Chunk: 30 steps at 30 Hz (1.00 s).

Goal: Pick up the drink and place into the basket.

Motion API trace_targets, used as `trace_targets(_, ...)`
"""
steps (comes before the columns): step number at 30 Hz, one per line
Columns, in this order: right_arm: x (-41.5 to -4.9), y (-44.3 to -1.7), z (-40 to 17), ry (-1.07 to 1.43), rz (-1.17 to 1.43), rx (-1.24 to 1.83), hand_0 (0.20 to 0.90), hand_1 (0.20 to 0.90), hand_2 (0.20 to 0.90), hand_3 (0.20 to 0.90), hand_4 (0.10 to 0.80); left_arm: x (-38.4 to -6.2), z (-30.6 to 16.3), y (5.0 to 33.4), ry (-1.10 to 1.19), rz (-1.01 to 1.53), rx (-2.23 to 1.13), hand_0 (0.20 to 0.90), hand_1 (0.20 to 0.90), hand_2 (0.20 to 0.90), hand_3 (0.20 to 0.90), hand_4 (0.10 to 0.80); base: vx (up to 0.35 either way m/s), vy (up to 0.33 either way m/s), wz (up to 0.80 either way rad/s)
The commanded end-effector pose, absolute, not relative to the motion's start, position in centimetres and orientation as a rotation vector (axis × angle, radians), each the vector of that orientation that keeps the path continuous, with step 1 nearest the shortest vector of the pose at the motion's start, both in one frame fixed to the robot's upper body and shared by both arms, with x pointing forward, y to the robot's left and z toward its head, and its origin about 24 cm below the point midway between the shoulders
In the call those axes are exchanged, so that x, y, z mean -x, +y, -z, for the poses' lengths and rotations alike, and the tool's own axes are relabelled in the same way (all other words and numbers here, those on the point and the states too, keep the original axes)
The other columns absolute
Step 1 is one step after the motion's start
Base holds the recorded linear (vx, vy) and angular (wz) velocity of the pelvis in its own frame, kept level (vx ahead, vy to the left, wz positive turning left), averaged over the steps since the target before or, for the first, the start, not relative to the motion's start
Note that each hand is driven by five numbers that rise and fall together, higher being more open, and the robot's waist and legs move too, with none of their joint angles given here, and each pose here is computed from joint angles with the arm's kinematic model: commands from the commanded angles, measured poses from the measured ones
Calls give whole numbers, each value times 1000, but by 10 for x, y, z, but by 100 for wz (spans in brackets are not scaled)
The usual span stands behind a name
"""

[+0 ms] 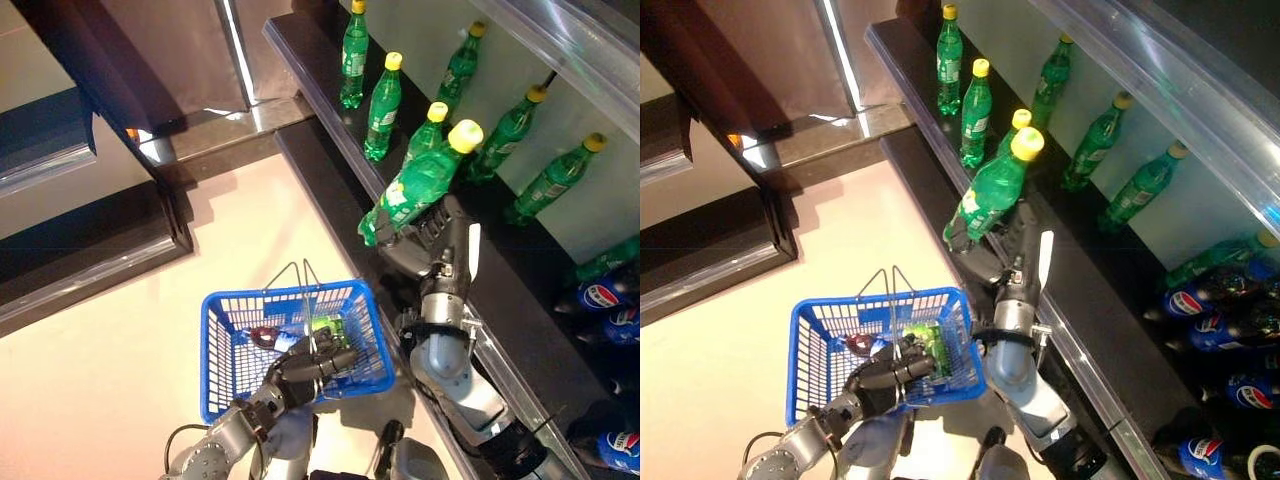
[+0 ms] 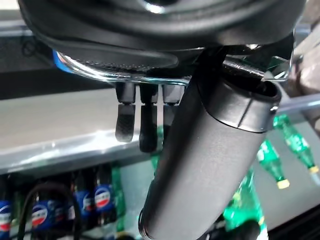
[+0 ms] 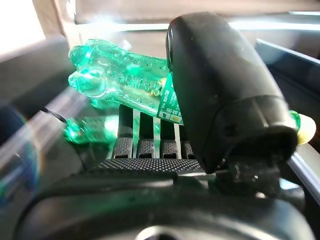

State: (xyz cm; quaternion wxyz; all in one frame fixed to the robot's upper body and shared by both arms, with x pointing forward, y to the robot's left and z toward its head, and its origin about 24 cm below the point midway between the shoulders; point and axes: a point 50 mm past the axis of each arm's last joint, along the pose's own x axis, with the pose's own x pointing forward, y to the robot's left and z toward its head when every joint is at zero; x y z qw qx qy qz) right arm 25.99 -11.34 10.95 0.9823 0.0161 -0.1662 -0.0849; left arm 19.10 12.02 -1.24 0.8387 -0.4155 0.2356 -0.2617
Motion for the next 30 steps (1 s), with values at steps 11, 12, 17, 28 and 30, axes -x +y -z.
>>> trace_targets(11,-268,-107,-136,-536,53,0,300,300,300,200,100,-186,-146,73,-318,1275,1097,300,300,300,200,100,-65,26,2)
trace_targets(12,-268,-108,-135,-534,56,1,300,300,300,200,100,-187,-147,73,-321,1274,1096,300,300,300,200,100,-56,10,2)
trace_targets(17,-266,-121,-129,-523,86,-17,300,300,300,200,100,-190,-158,89,-388,1271,1088,300,300,300,200,100,-72,4,1)
trace_targets(28,-264,-111,-105,-413,-19,-20,300,300,300,200,100,-189,-170,92,-450,1296,1077,300,300,300,200,100,-8,-1,0)
trace_targets(30,-263,-105,-99,-384,-55,-17,300,300,300,200,100,-189,-171,90,-457,1307,1062,300,300,300,200,100,0,0,0)
